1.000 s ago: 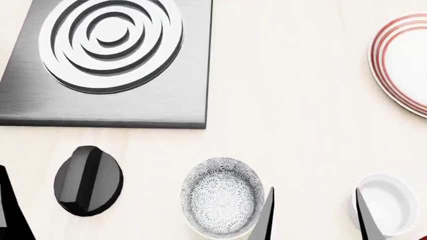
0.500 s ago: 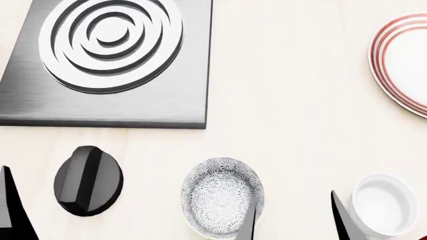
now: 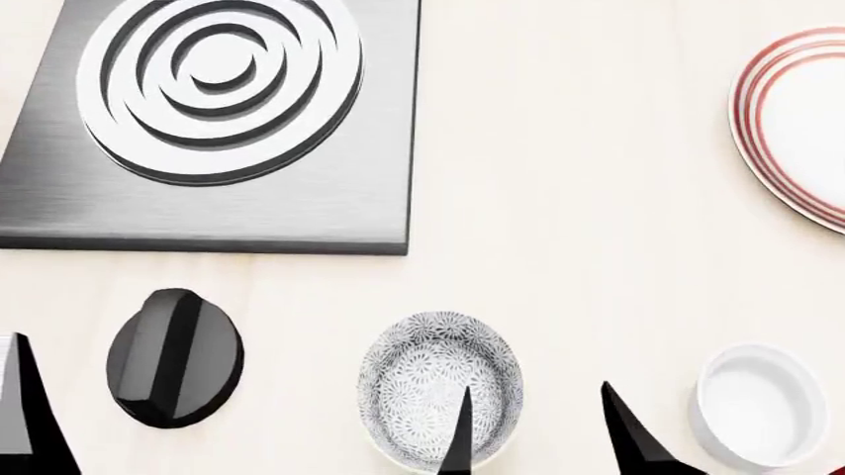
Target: Pick the akita bowl next to the ramekin and place it on the plate.
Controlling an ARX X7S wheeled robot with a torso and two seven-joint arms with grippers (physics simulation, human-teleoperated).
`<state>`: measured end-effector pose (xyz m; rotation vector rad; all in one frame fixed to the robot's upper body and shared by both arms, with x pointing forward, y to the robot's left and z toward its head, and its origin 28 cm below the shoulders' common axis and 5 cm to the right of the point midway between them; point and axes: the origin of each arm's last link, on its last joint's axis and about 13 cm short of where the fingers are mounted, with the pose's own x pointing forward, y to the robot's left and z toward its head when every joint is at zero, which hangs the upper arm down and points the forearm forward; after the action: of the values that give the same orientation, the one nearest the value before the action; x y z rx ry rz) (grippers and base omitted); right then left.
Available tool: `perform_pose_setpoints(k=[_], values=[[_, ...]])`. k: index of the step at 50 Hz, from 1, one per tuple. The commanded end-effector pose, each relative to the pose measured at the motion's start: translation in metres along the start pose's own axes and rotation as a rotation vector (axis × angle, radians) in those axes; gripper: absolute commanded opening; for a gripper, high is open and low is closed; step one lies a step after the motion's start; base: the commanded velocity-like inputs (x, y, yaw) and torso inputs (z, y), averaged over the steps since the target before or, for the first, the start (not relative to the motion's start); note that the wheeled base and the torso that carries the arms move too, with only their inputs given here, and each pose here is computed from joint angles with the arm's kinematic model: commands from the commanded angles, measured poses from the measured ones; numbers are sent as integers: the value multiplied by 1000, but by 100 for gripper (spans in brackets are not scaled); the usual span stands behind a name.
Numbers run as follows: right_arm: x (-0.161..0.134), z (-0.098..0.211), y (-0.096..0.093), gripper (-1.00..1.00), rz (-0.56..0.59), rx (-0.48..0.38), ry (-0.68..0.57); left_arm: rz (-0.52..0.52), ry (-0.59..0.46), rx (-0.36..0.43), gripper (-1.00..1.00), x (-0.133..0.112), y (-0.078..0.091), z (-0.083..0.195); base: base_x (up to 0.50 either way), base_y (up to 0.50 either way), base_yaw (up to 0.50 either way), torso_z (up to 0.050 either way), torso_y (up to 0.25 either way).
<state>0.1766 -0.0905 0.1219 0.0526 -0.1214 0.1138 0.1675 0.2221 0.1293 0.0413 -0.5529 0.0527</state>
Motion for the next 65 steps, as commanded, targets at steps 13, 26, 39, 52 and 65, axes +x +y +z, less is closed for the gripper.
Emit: perform_pose_setpoints(k=[13, 26, 39, 52, 65], values=[[14, -8, -1, 100, 33, 61, 42, -2, 8, 2, 100, -1, -1, -2, 0, 0, 0, 0, 0], [18, -14, -2, 100, 38, 83, 57, -2, 8, 3, 100, 0, -1, -3, 0, 0, 0, 0, 0], [20, -18, -3, 100, 32, 92, 71, -1, 9, 3, 100, -1, -1, -3, 0, 0, 0, 0, 0], [23, -25, -3, -100, 42, 107, 88, 2, 11, 3, 100, 0, -1, -4, 0, 0, 0, 0, 0], [20, -20, -3, -100, 29, 120, 53, 5, 11, 5, 100, 0, -1, -5, 0, 0, 0, 0, 0]])
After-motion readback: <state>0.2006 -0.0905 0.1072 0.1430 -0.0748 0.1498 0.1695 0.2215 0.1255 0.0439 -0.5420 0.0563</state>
